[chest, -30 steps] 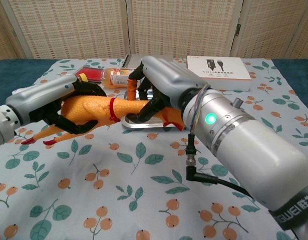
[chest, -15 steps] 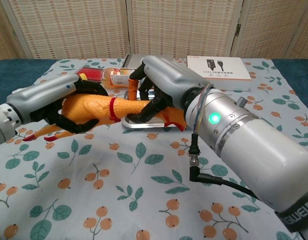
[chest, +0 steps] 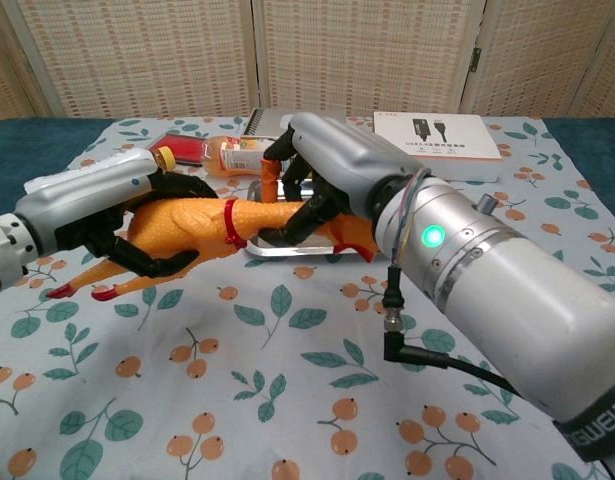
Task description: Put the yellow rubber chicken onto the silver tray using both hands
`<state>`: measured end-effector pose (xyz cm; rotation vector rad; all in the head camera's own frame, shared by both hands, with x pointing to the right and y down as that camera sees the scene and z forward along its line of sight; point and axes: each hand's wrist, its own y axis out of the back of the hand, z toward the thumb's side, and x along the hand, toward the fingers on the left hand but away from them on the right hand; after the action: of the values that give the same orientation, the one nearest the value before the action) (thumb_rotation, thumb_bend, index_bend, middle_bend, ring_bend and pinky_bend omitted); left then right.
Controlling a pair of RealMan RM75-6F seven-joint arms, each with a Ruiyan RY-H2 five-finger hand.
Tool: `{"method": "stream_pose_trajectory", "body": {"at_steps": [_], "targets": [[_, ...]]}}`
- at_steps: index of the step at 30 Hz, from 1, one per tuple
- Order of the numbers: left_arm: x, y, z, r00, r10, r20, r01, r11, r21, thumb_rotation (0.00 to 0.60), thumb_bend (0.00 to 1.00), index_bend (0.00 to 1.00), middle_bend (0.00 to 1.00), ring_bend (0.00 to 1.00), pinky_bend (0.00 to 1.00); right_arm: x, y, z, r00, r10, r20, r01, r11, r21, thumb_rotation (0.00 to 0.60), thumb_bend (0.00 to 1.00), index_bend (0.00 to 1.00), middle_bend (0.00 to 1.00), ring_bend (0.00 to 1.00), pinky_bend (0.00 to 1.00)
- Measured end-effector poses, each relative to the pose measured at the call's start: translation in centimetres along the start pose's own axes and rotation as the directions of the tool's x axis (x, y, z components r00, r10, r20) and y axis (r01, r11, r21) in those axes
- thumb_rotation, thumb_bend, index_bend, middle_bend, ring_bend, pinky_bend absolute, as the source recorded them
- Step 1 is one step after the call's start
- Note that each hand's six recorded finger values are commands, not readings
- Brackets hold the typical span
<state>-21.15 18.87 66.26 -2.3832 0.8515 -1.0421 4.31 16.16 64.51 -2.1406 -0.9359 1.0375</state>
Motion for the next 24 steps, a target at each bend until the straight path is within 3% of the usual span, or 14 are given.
{"method": "stream_pose_trajectory", "body": {"at_steps": [7, 14, 17, 19, 21, 23, 24], "targets": [[-0.04, 0.32, 0.10, 1.000, -0.029, 0.012, 0.030, 0.995, -0.091, 0.600, 0.30, 0.00, 0.00, 0.00, 0.02, 0.04, 0.05, 0.05, 1.000, 0.000, 0.001, 0.000, 1.000, 0.000, 0.600, 0.27, 0.97, 0.79, 0.89, 1.00], [-0.18, 0.08, 0.18, 0.998, -0.064, 0.014, 0.065, 0.993, -0.094, 0.600, 0.30, 0.00, 0.00, 0.00, 0.02, 0.12, 0.05, 0.13, 1.000, 0.003, 0.002, -0.003, 1.000, 0.001, 0.600, 0.27, 0.97, 0.79, 0.89, 1.00], [-0.20, 0.06, 0.14, 0.997, -0.072, 0.010, 0.072, 0.994, -0.083, 0.600, 0.32, 0.00, 0.00, 0.00, 0.07, 0.14, 0.13, 0.23, 1.000, 0.002, 0.000, -0.002, 1.000, -0.002, 0.600, 0.27, 0.97, 0.79, 0.89, 1.00], [-0.19, 0.12, -0.01, 0.998, -0.070, 0.002, 0.070, 0.995, -0.073, 0.600, 0.36, 0.01, 0.00, 0.00, 0.16, 0.18, 0.19, 0.31, 1.000, 0.001, -0.002, -0.001, 1.000, -0.007, 0.600, 0.27, 0.97, 0.79, 0.89, 1.00], [-0.11, 0.34, -0.15, 0.999, -0.051, -0.009, 0.050, 0.996, -0.069, 0.600, 0.42, 0.12, 0.06, 0.08, 0.33, 0.20, 0.32, 0.39, 1.000, 0.000, -0.004, 0.000, 1.000, -0.015, 0.600, 0.27, 0.97, 0.79, 0.89, 1.00], [0.00, 0.63, -0.21, 1.000, -0.019, -0.020, 0.017, 0.997, -0.079, 0.600, 0.51, 0.38, 0.27, 0.29, 0.54, 0.24, 0.46, 0.40, 1.000, 0.000, -0.003, 0.000, 1.000, -0.025, 0.600, 0.27, 0.97, 0.79, 0.89, 1.00], [0.08, 0.85, -0.22, 1.000, 0.008, -0.029, -0.011, 0.996, -0.089, 0.600, 0.60, 0.56, 0.46, 0.45, 0.69, 0.24, 0.53, 0.35, 1.000, 0.000, -0.002, 0.000, 1.000, -0.028, 0.600, 0.27, 0.97, 0.79, 0.89, 1.00]]}}
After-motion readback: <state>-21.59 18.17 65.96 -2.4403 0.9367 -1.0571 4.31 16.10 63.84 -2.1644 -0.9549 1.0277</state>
